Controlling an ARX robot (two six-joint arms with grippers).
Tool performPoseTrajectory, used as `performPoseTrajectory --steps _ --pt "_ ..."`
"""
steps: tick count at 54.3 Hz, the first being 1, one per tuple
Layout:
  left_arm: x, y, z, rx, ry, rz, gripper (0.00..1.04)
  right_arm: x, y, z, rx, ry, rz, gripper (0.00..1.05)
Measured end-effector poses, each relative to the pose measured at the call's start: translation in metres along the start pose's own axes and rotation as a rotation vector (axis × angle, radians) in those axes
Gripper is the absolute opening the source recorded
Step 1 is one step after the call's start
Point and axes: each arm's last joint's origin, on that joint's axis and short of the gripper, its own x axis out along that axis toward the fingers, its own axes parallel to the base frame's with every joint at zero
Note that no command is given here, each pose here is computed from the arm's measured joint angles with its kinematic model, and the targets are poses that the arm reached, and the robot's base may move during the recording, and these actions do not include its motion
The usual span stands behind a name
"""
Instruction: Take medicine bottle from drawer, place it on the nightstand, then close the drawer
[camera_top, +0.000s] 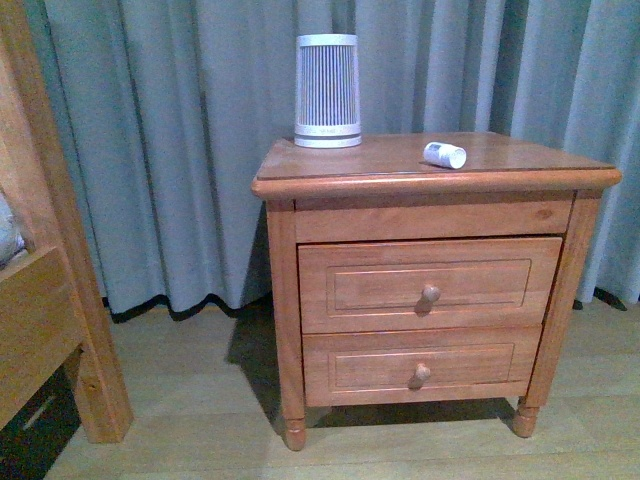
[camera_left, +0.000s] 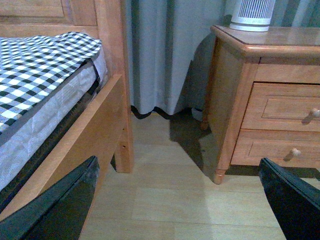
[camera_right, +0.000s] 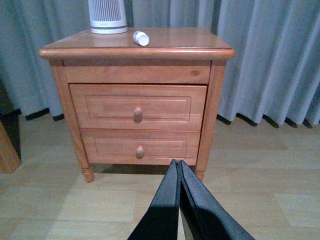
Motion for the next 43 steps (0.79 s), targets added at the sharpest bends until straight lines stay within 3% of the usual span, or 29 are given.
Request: performPoseTrajectory --steps 24,43 --pt "0.0 0.0 0.0 0.0 0.0 0.0 0.98 -0.001 0.0 -0.013 -0.001 -0.008 0.0 0.03" --pt "0.0 0.0 0.0 0.0 0.0 0.0 0.98 -0.001 0.0 -0.012 -0.003 -0.009 0.0 0.76"
